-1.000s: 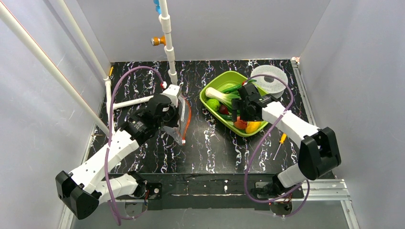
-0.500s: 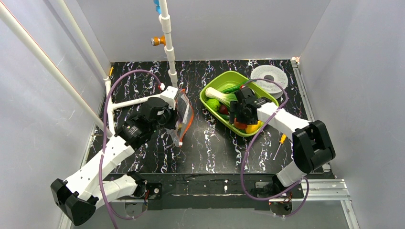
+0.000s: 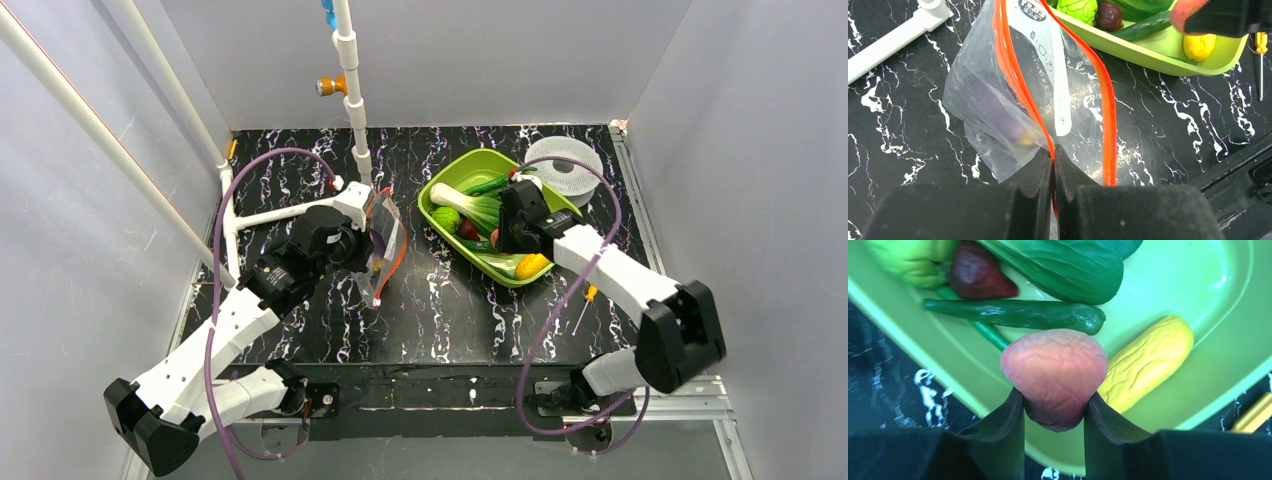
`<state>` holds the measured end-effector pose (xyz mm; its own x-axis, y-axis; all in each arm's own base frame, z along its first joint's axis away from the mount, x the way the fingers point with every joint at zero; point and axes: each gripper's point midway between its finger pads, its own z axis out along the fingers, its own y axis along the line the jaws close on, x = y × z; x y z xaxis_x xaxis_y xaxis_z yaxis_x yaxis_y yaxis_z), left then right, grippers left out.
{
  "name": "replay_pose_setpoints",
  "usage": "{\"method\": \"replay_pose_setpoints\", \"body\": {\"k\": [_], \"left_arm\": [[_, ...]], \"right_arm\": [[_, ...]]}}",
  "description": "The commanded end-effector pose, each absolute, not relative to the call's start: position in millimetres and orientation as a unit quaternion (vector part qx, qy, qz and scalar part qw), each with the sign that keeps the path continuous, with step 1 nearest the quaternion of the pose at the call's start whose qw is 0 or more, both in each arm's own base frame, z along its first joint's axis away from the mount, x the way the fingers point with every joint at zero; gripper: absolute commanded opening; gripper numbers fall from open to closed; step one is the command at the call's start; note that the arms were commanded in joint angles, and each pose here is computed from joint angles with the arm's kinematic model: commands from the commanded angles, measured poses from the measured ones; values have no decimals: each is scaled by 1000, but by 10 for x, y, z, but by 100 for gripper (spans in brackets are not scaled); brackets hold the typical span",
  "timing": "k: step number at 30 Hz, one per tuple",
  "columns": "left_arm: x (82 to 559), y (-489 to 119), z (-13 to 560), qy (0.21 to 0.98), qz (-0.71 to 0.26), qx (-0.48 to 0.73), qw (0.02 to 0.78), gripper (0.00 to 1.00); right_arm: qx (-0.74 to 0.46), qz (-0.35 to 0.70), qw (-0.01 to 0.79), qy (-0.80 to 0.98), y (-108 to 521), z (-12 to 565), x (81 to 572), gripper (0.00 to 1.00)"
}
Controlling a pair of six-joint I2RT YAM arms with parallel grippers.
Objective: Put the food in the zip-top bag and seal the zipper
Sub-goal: Pick up the fake fruit from the bin, then place the fake fruit in the zipper food storage bag.
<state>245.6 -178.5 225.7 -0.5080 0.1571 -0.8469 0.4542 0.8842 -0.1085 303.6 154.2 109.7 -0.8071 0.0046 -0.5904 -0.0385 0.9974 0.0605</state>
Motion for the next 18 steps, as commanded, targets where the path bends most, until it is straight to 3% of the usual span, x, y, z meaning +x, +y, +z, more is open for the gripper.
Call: {"method": "replay_pose_setpoints", "body": {"k": [1,7,12,18], "left_arm": [[2442,-1771,2321,846,-167,178,474,0],[2443,-1772,2328,845,-168,177,475,0],[2448,-1756,2344,844,-166,173,480,0],[2445,-1722,2370,840,-164,168,489,0]], "right_arm": [[-28,116,386,915,1797,1747,3009,2],[-130,307,429,840,2759,2388,2534,1],[-225,394,447,771,3477,2814,2097,3],[-233,478,419,736,3933,3116,1993,6]]}}
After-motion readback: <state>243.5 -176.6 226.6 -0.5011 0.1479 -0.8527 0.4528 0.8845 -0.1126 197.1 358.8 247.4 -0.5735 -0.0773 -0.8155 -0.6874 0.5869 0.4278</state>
